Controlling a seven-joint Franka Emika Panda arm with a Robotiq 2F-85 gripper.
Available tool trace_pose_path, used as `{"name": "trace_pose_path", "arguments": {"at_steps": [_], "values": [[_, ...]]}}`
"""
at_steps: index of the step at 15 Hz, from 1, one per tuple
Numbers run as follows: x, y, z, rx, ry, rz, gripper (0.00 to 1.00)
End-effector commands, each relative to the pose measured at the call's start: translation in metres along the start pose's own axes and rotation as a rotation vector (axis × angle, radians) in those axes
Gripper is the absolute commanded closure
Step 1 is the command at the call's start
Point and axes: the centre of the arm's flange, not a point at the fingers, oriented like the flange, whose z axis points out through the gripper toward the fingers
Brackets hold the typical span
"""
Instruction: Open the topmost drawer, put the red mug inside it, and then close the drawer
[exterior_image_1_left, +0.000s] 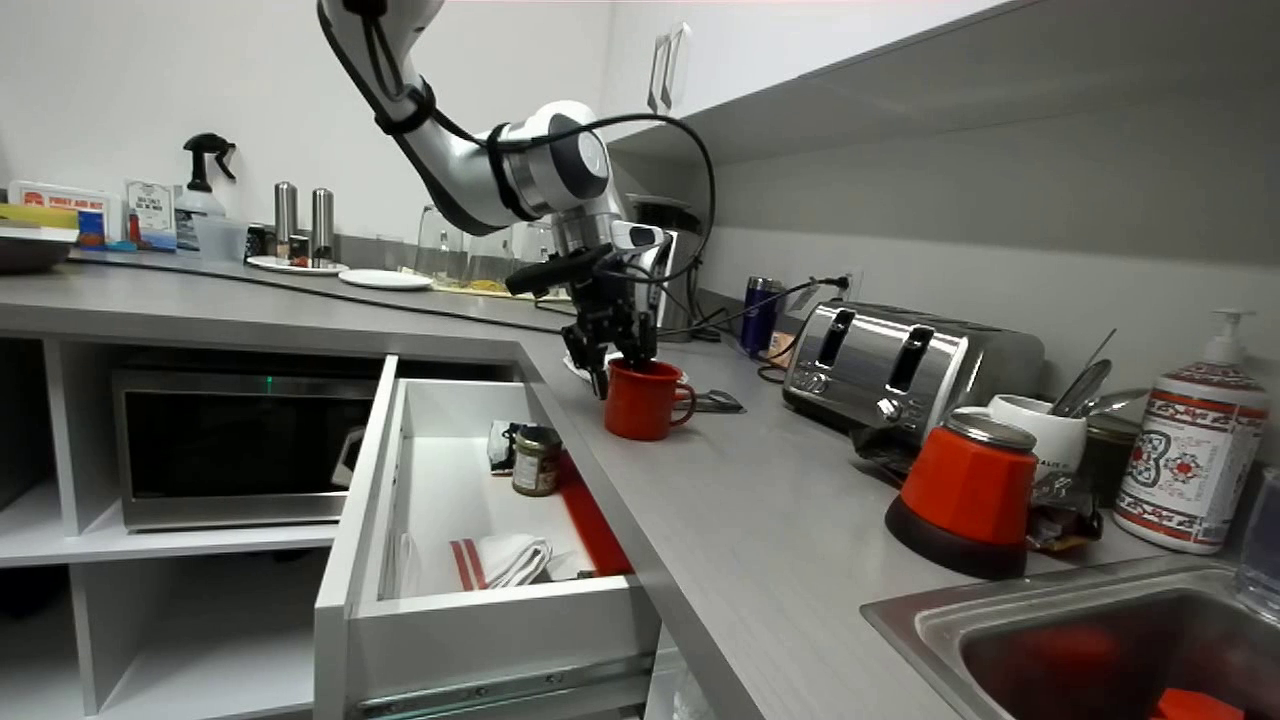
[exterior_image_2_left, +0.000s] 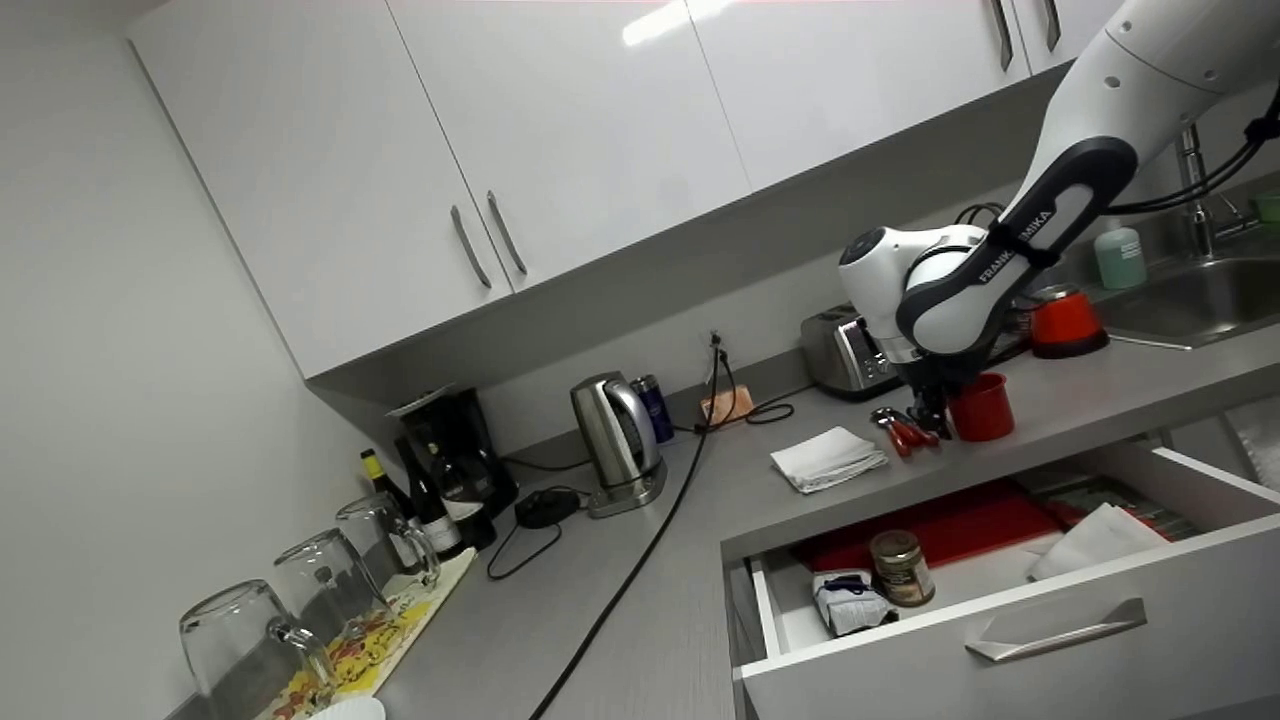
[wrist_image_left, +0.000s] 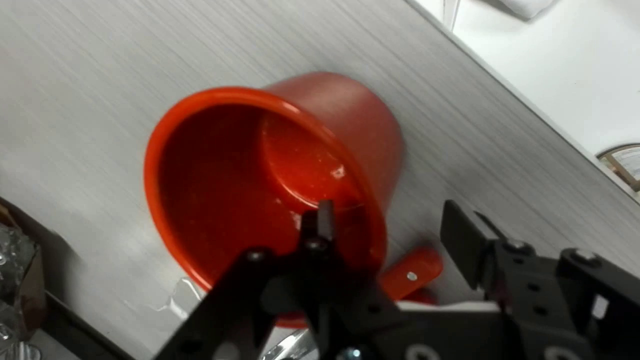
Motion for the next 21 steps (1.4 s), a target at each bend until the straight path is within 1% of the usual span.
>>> {"name": "trace_pose_path", "arguments": {"at_steps": [1,4,5,9,11,16,19,21], "values": [[0.019,0.003,-0.004,0.000,-0.007,0.001,0.73],[0.017,0.004,-0.010,-0.006,-0.001,0.001,0.96],[0.015,0.003,-0.012,-0.009,0.006,-0.002,1.00],[0.006,-0.008,-0.021,-0.009,0.028,-0.030,0.99],[0.000,-0.018,-0.031,-0.007,0.053,-0.058,0.99],[-0.027,-0.071,-0.077,-0.002,0.174,-0.228,0.99],[-0.051,-0.106,-0.110,-0.001,0.251,-0.330,0.99],[-0.064,-0.129,-0.125,-0.004,0.283,-0.402,0.99]]}}
